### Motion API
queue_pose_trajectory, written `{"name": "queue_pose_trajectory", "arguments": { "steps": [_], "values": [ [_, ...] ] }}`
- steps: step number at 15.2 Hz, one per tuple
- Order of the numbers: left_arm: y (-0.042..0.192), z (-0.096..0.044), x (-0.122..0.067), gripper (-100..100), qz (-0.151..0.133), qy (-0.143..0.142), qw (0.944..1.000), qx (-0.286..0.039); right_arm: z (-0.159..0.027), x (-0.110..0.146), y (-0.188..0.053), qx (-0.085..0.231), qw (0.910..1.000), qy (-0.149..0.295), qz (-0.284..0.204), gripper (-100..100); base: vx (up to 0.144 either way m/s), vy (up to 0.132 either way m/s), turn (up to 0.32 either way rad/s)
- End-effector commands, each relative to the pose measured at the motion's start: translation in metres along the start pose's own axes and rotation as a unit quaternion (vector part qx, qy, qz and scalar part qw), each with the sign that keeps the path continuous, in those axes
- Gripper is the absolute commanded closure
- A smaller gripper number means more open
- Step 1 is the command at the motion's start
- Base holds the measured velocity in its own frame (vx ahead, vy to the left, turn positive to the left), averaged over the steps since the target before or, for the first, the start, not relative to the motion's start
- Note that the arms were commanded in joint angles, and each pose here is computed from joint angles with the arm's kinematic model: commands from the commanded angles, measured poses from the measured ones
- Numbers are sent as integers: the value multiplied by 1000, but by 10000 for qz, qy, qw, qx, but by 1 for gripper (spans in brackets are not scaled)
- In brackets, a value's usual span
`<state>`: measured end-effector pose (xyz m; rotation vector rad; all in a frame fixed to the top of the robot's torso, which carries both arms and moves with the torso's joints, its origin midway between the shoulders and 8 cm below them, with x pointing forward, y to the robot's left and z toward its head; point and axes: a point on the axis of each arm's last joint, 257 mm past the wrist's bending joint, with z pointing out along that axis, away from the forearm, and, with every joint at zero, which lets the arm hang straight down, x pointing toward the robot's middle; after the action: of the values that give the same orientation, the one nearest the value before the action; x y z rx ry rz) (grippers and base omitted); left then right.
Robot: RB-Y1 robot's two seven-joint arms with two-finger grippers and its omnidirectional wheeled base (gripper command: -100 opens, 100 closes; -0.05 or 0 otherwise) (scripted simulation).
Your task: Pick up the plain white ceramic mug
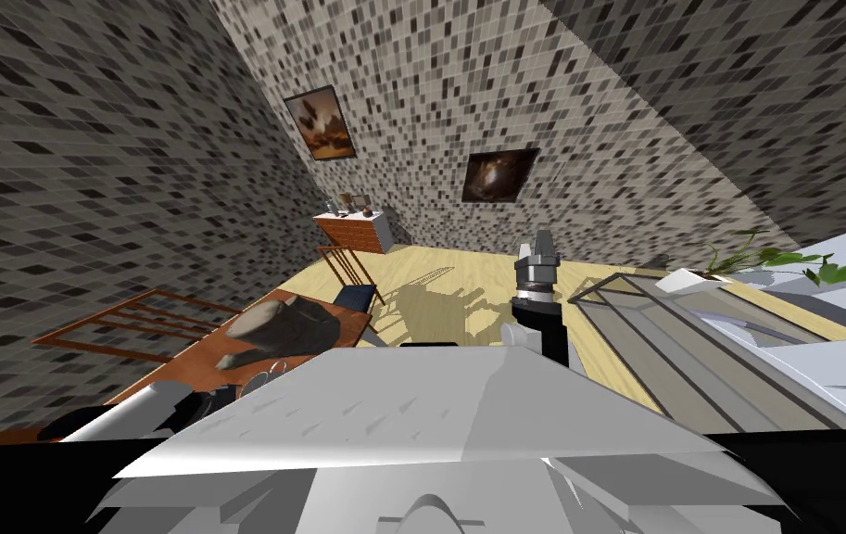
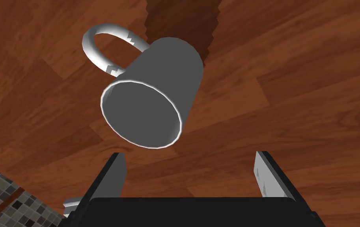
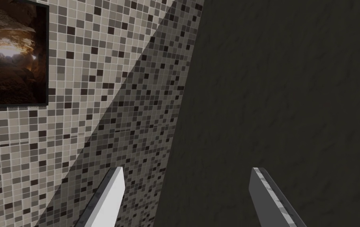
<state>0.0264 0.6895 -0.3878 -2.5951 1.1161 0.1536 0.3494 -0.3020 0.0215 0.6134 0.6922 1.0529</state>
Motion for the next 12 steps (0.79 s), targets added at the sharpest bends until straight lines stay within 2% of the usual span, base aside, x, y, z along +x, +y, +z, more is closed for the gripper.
{"name": "queue_pose_trajectory", "arguments": {
  "steps": [1, 2, 3, 4, 5, 6, 8, 11, 12],
  "values": [
    [20, 3, -2, -100, -123, 146, 9994, -305, 0, 0, 0, 0, 10000, 0, 0, 0, 11, 50, -135],
    [21, 3, -1, -100, -123, 156, 9993, -324, 0, 0, 0, 0, 10000, 0, 0, 0, 14, 55, -147],
    [35, 5, -2, -100, -218, 268, 9980, -534, 0, 0, 0, 0, 10000, 0, 0, 0, 22, 69, -183],
    [36, 5, -1, -100, -218, 279, 9978, -555, 0, 0, 0, 0, 10000, 0, 0, 0, 22, 73, -147],
    [50, 6, -1, -100, -301, 394, 9959, -754, 0, 0, 0, 0, 10000, 0, 0, 0, 12, 71, -160],
    [50, 6, -1, -100, -301, 394, 9959, -754, 0, 0, 0, 0, 10000, 0, 0, 0, 5, 65, -120],
    [71, 7, 1, -100, -430, 581, 9918, -1053, 0, 0, 0, 0, 10000, 0, 0, 0, 7, 68, -154],
    [81, 7, 2, -100, -501, 689, 9890, -1209, 0, 0, 0, 0, 10000, 0, 0, 0, 16, 66, -87],
    [75, 8, 0, -100, -466, 627, 9907, -1118, 0, 0, 0, 0, 10000, 0, 0, 0, 10, 39, -34]
  ]
}}
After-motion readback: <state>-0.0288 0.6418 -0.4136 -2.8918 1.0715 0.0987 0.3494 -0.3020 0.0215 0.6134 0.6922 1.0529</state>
